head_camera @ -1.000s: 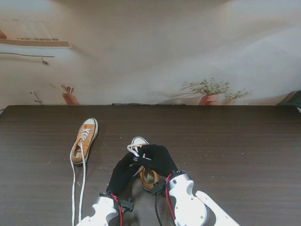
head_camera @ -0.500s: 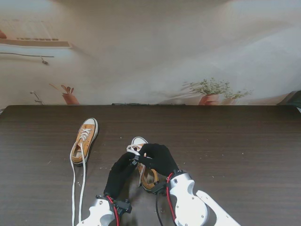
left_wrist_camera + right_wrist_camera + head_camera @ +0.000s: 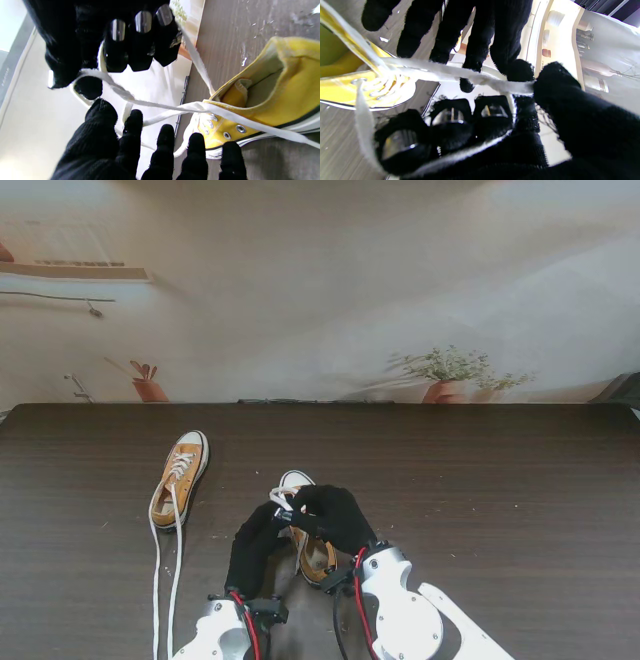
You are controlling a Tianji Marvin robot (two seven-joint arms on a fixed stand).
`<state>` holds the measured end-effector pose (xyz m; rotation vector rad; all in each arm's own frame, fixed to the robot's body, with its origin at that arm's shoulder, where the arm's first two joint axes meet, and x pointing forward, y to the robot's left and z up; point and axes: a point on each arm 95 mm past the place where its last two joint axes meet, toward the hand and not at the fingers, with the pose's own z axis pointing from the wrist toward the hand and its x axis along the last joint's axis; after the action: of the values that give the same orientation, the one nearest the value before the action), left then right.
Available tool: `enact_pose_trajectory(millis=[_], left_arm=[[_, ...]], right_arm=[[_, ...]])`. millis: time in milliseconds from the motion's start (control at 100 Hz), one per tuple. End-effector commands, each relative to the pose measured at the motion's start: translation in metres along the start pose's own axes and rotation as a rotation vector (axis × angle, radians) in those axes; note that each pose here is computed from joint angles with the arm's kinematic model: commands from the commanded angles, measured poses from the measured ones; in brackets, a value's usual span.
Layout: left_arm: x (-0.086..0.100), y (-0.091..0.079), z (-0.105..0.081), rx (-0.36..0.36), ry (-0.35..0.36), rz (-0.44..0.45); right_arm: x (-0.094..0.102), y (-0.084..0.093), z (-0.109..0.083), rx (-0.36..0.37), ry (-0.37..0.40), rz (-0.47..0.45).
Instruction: Tie the shoelaces into a bow on the shoes
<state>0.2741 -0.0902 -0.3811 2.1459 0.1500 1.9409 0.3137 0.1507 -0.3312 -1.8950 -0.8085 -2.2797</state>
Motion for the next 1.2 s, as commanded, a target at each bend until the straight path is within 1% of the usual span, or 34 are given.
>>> enact_pose_trajectory(millis=[0,260,410,640,730,840,1020,1150,1190], left_arm=[[0.007,0.011,0.001,-0.011,-0.003,-0.038],[0.009,0.021,0.005,0.103,-0.057,-0.057],[0.01,0.025,0.009,0.158,-0.082,-0.047],[0.009,0.027,0.008,0.186,-0.113,-0.004],[0.009,0.027,0.008,0.182,-0.124,0.011],[0.009,0.028,0.008,0.17,-0.134,-0.009],[0.011,0.035,0.009,0.125,-0.159,-0.063],[0.014,0.038,0.01,0.064,-0.185,-0.091],[0.016,0.039,0.01,0.063,-0.194,-0.092]], right_arm=[[-0.002,-0.001,-0.001,0.018,-0.001,-0.005],[-0.003,-0.003,-0.001,0.027,0.007,-0.012],[-0.003,-0.004,-0.002,0.026,0.014,-0.015],[-0.002,-0.005,-0.004,0.029,0.026,-0.021],[-0.001,-0.004,-0.003,0.027,0.03,-0.023],[-0.001,-0.005,-0.004,0.028,0.038,-0.026],[0.0,-0.007,-0.006,0.033,0.049,-0.034],[0.001,-0.007,-0.007,0.032,0.065,-0.044],[0.002,-0.007,-0.008,0.032,0.069,-0.048]])
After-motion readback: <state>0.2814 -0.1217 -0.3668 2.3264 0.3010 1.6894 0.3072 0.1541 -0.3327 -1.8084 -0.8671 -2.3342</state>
